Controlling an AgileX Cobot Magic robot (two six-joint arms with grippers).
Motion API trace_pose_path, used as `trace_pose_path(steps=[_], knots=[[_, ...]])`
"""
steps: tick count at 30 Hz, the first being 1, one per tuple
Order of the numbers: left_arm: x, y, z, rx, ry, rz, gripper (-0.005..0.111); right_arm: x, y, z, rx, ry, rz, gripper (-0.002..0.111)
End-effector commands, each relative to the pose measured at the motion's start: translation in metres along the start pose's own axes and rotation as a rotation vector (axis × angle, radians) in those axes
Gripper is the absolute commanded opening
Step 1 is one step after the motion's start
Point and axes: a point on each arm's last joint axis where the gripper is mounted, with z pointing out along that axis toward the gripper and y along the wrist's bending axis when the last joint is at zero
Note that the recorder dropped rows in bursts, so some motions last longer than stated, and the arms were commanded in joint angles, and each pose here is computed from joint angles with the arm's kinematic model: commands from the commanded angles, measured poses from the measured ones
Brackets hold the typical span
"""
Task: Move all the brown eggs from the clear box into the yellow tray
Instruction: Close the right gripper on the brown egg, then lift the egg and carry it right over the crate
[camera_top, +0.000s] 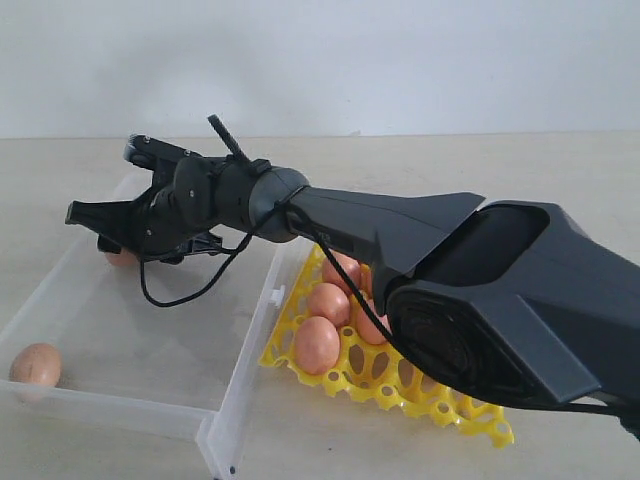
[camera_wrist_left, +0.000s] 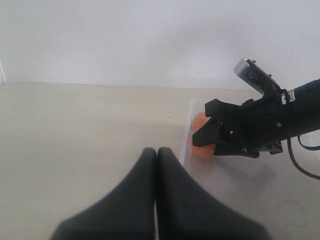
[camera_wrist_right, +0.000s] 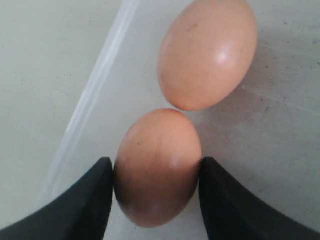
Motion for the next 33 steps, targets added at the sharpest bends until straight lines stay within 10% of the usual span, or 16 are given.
trace_pose_path(steps=[1, 17, 23, 33], knots=[[-0.001, 0.000, 0.000, 0.000, -0.001, -0.005, -0.004, -0.001, -0.003, 0.000, 0.006, 0.000, -0.029, 0.052], [-0.001, 0.000, 0.000, 0.000, -0.001, -0.005, -0.004, 0.001, -0.001, 0.004, -0.007, -0.022, -0.047, 0.044], [-0.001, 0.000, 0.000, 0.000, -0.001, -0.005, -0.004, 0.002, 0.000, 0.004, -0.009, -0.022, -0.060, -0.001], [-0.001, 0.000, 0.000, 0.000, -0.001, -0.005, -0.004, -0.022, 0.027, -0.032, -0.003, -0.057, -0.208, 0.000]])
